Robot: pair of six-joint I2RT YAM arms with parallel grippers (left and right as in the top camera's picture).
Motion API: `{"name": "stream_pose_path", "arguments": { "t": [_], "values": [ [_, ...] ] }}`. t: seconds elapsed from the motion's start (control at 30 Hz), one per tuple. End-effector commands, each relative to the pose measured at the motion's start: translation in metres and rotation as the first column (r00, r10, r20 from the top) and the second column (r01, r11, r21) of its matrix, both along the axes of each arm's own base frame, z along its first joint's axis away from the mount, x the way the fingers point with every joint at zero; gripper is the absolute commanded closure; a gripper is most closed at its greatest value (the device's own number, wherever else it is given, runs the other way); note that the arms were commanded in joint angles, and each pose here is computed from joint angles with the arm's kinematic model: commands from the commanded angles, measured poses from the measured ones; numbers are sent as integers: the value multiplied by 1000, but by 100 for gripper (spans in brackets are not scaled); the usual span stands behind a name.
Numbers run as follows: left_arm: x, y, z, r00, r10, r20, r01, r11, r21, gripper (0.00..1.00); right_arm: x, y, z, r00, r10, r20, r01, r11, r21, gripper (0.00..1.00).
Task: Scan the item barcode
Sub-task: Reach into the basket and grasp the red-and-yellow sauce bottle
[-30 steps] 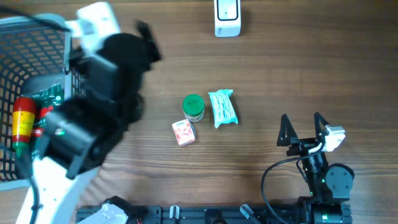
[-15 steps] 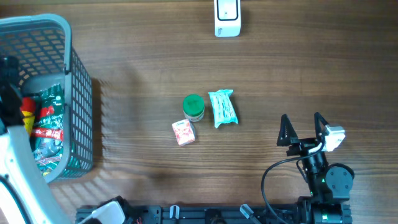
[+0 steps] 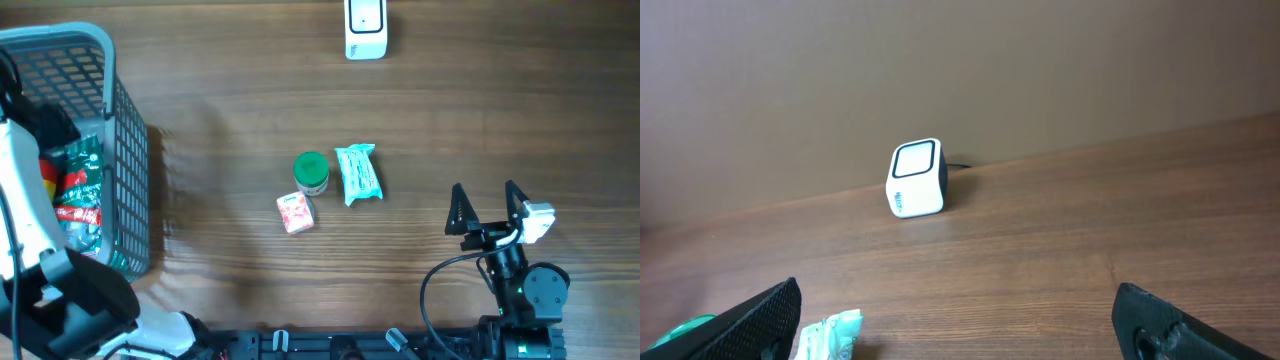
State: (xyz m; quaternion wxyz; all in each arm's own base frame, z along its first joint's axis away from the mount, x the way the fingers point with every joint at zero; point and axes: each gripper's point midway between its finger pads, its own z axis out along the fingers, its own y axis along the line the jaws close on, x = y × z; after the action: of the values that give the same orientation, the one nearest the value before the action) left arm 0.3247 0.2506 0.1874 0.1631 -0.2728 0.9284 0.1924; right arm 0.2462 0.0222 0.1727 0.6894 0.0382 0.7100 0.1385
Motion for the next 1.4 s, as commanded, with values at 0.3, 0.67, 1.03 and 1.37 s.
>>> {"name": "stream_pose_path", "arguments": {
  "t": [0.3,0.67,1.03,1.37],
  "values": [
    [-41,62,-84,949,-273,-154,275,961,-14,0,0,0,1,1000,-6,2,6,1000,14,0],
    [-22,56,-161,936,-335,-105,316,934,-165,0,0,0,1,1000,-6,2,6,1000,14,0],
    [-2,43,-168,938,-347,22,343,914,-217,46,0,0,1,1000,-6,2,6,1000,14,0],
    [26,67,-74,959,-192,207,211,975,-70,58,0,0,1,1000,-6,2,6,1000,14,0]
  ]
}}
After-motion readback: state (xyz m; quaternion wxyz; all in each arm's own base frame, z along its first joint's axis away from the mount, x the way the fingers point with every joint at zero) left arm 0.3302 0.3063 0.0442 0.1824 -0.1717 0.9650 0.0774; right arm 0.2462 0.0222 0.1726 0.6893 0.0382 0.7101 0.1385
